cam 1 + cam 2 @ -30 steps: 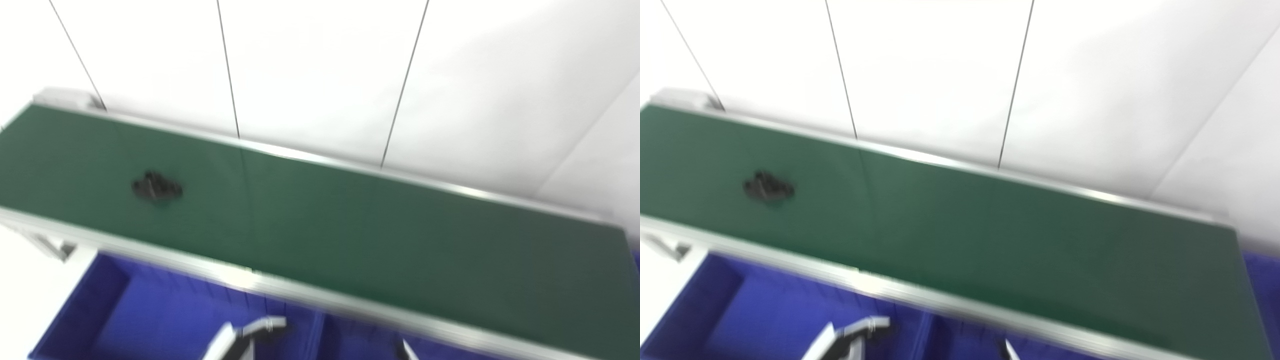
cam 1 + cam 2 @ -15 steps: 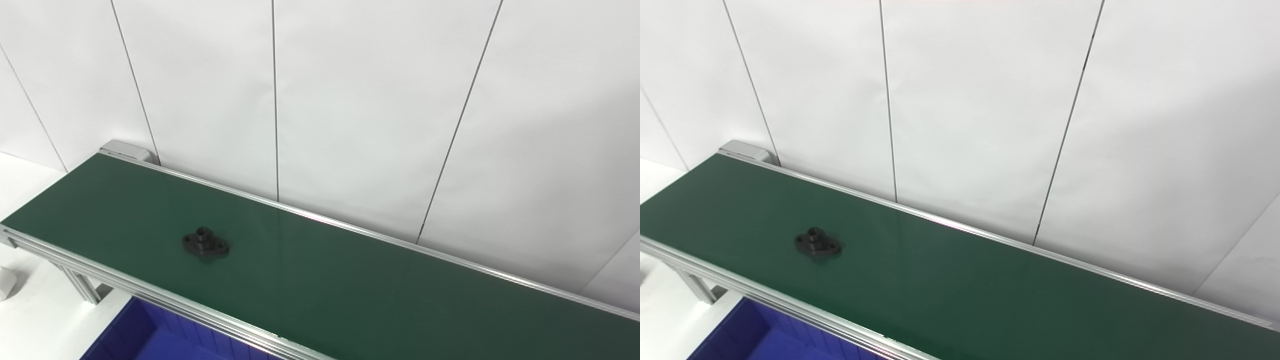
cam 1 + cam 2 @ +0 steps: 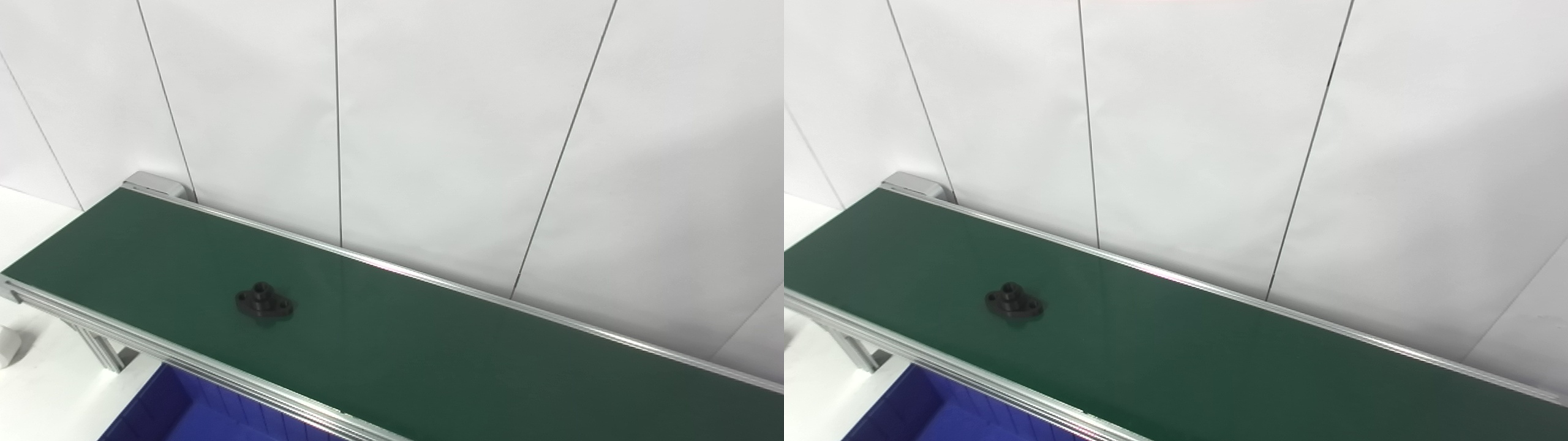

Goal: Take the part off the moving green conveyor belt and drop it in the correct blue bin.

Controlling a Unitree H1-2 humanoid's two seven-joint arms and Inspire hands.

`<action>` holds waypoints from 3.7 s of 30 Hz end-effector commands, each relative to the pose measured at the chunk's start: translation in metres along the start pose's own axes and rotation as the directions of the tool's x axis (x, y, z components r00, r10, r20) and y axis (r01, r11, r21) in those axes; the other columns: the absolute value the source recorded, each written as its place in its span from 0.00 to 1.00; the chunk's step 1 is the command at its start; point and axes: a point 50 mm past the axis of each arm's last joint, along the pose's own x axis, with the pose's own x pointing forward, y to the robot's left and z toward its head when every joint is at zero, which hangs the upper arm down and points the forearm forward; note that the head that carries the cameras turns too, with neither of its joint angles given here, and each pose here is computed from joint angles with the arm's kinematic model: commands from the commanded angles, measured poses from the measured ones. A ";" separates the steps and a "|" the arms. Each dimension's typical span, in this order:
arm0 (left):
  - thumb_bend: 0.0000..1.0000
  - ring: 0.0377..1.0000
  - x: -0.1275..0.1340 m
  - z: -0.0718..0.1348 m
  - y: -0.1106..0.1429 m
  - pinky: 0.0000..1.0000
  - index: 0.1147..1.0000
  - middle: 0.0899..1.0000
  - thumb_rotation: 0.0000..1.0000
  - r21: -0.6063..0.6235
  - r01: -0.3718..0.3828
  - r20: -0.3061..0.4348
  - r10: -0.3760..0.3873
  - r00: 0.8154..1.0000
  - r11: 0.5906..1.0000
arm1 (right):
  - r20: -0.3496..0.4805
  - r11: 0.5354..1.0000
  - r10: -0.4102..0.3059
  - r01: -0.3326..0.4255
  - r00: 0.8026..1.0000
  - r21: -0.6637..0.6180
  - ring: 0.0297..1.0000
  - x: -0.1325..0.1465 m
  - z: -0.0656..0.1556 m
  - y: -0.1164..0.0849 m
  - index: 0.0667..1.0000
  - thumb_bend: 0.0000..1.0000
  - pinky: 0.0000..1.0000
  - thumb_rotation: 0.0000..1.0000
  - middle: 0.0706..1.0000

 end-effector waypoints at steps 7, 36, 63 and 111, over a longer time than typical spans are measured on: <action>0.82 0.72 0.005 0.009 0.011 0.65 0.70 0.76 0.68 -0.018 -0.023 0.063 0.024 0.998 1.000 | 0.128 0.996 -0.090 0.088 0.988 0.027 0.91 0.001 0.023 -0.001 0.94 0.73 0.83 0.55 0.92; 0.77 0.80 -0.003 0.022 0.049 0.77 0.79 0.83 0.76 -0.024 -0.070 0.092 0.072 0.993 0.997 | 0.476 0.937 -0.348 0.309 0.808 0.160 0.80 0.022 0.167 -0.047 0.87 0.72 0.75 0.52 0.83; 0.80 0.78 -0.002 0.016 0.041 0.77 0.76 0.79 0.75 -0.028 -0.088 0.069 0.090 0.994 0.996 | 0.399 0.966 -0.124 0.203 0.909 -0.162 0.82 0.106 0.178 -0.078 0.88 0.71 0.74 0.50 0.85; 0.83 0.74 0.013 -0.009 0.024 0.70 0.72 0.75 0.64 0.050 -0.111 0.063 0.108 0.992 0.993 | 0.349 0.910 0.097 0.059 0.932 -0.411 0.81 0.246 0.233 -0.049 0.89 0.77 0.72 0.44 0.84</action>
